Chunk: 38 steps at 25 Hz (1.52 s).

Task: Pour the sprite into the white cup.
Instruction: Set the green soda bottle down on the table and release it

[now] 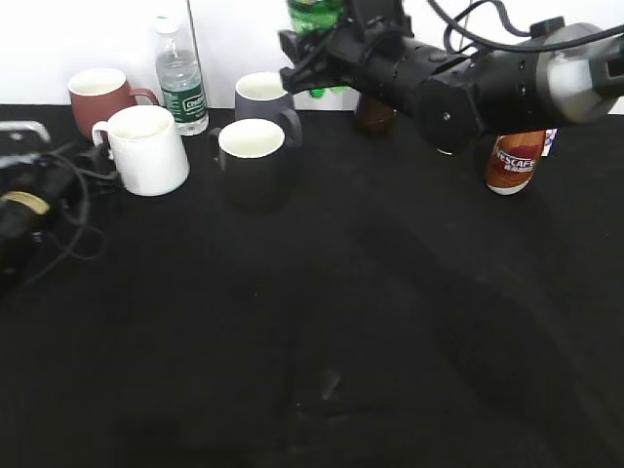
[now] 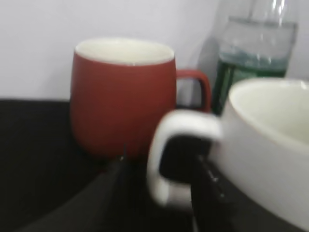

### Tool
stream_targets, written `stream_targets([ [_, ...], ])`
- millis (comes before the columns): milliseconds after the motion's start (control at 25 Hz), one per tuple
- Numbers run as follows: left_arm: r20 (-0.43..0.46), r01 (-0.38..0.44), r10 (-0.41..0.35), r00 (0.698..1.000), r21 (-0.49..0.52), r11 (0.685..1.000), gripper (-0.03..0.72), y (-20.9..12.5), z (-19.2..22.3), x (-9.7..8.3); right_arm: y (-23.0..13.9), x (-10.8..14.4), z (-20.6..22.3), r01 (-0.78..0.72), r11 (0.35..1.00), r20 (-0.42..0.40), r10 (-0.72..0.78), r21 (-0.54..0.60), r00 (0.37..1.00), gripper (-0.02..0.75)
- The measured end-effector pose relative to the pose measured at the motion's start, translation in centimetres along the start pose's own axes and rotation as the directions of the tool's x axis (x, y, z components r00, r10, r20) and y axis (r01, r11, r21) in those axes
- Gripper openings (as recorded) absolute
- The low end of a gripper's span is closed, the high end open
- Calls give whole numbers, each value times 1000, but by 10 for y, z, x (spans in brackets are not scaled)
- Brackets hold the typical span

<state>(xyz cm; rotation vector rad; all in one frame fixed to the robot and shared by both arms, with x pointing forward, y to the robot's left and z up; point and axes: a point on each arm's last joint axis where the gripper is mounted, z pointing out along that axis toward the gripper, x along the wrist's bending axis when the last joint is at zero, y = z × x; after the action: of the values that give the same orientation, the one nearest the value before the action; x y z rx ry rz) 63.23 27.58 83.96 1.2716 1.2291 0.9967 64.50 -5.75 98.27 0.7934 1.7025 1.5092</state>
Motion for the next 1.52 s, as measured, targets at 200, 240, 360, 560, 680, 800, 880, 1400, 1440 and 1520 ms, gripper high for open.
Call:
stream_targets([
  [200, 38, -29, 29, 999, 10, 1000, 343, 61, -61, -15, -20, -64, -5, -142, 989, 154, 134, 40, 979, 417],
  [240, 36, -44, 42, 998, 61, 997, 343, 73, -68, -16, -33, -68, -3, -153, 987, 165, 143, 45, 976, 414],
  [360, 21, -72, 69, 997, 155, 985, 344, 105, -83, -19, -76, -64, 4, -172, 982, 163, 156, 85, 974, 410],
  [560, 35, -95, 89, 995, 215, 972, 344, 125, -97, -31, -108, -57, -7, -172, 985, 152, 165, 34, 975, 407],
  [680, 56, -107, 95, 994, 276, 955, 344, 119, -98, -39, -142, -52, -8, -180, 982, 150, 169, 61, 974, 407],
  [800, 62, -108, 94, 994, 301, 948, 344, 116, -99, -41, -158, -50, -9, -157, 987, 147, 150, 36, 978, 407],
  [880, 64, -109, 94, 994, 314, 943, 344, 115, -99, -42, -165, -49, -9, -154, 987, 151, 146, 43, 978, 407],
  [1400, 54, -104, 90, 994, 367, 924, 344, 110, -101, -41, -157, -46, -32, -126, 990, 159, 115, 63, 981, 599],
  [1440, 45, -91, 80, 996, 391, 916, 344, 109, -102, -40, -154, -45, -37, -127, 989, 160, 114, 71, 981, 599],
  [1520, 33, -81, 74, 997, 436, 896, 360, 108, -106, -40, -145, -44, -48, -134, 982, 161, 112, 133, 981, 599],
])
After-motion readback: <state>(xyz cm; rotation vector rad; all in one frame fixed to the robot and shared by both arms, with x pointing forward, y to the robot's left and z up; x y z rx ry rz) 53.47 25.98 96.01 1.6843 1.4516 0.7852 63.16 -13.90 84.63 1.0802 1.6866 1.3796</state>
